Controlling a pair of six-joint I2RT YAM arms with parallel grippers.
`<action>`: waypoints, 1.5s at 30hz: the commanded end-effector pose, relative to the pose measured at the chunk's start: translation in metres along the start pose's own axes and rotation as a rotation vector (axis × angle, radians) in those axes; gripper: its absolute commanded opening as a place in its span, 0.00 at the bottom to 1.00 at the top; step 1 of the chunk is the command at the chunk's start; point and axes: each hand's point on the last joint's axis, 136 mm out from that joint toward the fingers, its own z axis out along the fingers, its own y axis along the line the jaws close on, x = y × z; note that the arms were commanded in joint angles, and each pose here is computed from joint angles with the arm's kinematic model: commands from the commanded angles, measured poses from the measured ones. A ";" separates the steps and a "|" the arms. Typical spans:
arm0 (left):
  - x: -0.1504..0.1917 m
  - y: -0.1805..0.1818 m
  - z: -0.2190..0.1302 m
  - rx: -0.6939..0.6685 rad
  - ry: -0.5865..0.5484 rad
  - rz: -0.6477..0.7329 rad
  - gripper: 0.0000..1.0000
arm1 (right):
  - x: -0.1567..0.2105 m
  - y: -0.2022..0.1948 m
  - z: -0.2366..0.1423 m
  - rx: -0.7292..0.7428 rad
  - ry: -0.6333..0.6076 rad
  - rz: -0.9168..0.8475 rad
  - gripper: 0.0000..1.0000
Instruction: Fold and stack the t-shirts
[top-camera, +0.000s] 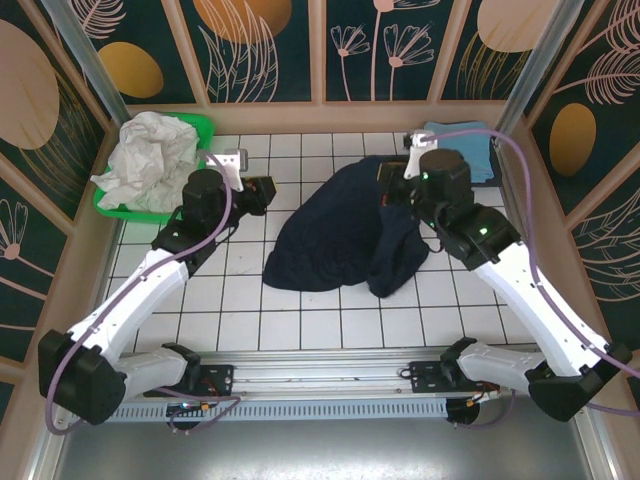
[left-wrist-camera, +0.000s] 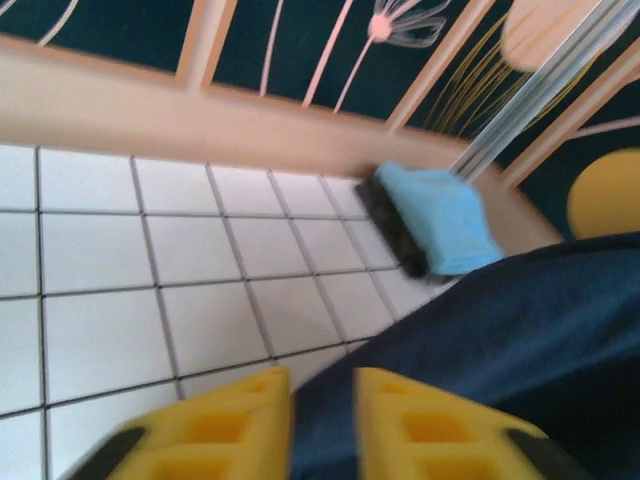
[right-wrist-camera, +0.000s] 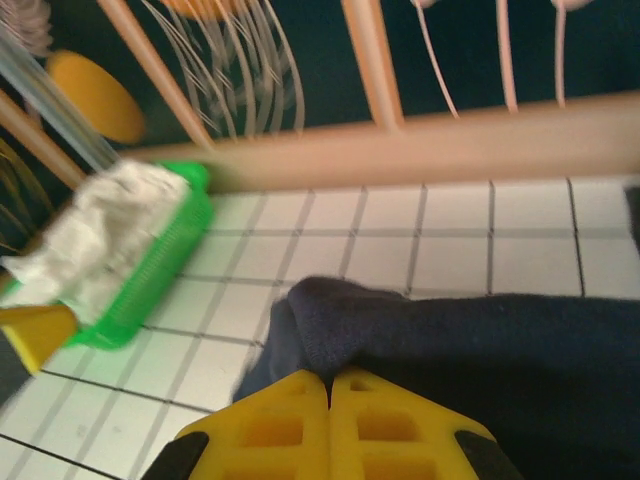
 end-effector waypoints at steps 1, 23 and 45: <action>0.016 -0.006 0.010 0.055 0.084 0.054 0.30 | -0.047 0.025 -0.004 -0.114 -0.115 -0.076 0.00; 0.136 0.043 0.070 -0.137 0.307 -0.077 0.59 | 0.061 -0.087 0.154 0.214 0.249 0.065 0.84; 0.236 -0.024 0.321 0.011 0.646 0.346 0.73 | 0.300 -0.091 0.062 0.078 0.422 0.471 0.75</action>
